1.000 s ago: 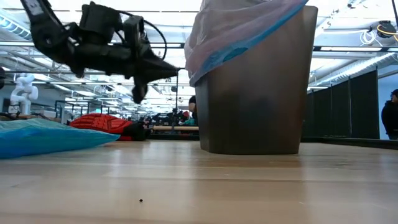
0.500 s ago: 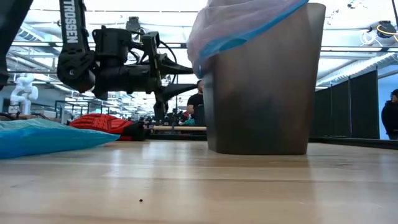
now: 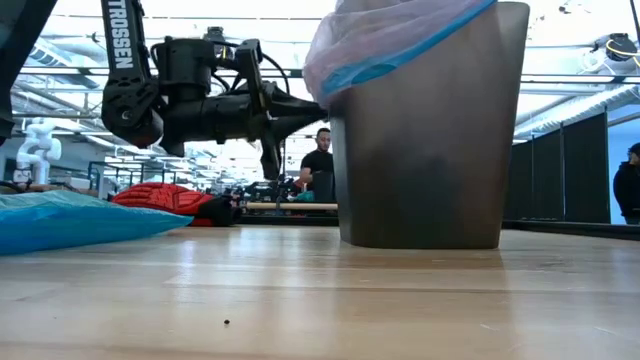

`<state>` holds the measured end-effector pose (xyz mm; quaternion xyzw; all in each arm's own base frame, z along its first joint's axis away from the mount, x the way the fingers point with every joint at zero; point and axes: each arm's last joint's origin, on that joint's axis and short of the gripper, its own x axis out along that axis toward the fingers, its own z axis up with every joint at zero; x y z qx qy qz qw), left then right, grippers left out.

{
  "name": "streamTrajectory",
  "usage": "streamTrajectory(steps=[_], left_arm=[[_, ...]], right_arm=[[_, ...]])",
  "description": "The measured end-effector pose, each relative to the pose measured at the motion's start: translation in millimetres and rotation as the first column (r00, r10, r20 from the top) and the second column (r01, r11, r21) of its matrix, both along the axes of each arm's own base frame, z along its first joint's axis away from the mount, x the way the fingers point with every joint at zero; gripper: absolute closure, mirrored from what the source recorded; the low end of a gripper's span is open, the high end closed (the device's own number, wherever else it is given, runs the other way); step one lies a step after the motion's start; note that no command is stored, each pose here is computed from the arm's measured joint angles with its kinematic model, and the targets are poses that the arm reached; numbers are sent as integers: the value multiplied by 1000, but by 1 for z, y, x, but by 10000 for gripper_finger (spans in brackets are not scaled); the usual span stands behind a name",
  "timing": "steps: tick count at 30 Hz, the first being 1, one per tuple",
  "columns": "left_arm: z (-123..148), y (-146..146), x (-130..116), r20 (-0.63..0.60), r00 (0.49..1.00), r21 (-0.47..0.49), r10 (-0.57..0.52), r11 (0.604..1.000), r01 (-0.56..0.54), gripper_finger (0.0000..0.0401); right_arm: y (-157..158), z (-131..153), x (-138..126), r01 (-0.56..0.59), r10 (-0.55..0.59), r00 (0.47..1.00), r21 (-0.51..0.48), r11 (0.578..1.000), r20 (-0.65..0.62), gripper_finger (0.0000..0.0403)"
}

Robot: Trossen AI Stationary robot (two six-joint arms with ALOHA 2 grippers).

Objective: Place trash/remove bag and relplace
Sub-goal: Remove the pink trash bag from the black trash bin

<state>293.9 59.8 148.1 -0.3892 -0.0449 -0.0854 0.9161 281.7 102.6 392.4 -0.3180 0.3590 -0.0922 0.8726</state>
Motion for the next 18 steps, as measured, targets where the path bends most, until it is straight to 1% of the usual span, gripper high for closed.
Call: streamTrajectory(steps=[6, 12, 15, 18], left_arm=[[13, -2, -3, 84, 996, 29, -39, 999, 37, 399], [35, 0, -10, 148, 987, 65, -69, 996, 60, 400], [45, 4, -15, 132, 989, 114, -66, 992, 51, 400], [56, 11, -22, 93, 995, 157, -33, 987, 18, 400]], right_arm=[[-1, -2, -2, 26, -26, 1000, 20, 999, -11, 296], [-2, -4, -5, 54, -53, 998, 33, 998, -33, 296], [-3, -6, -6, 69, -67, 997, 35, 997, -46, 296], [-4, -7, -8, 81, -79, 995, 34, 996, -58, 296]])
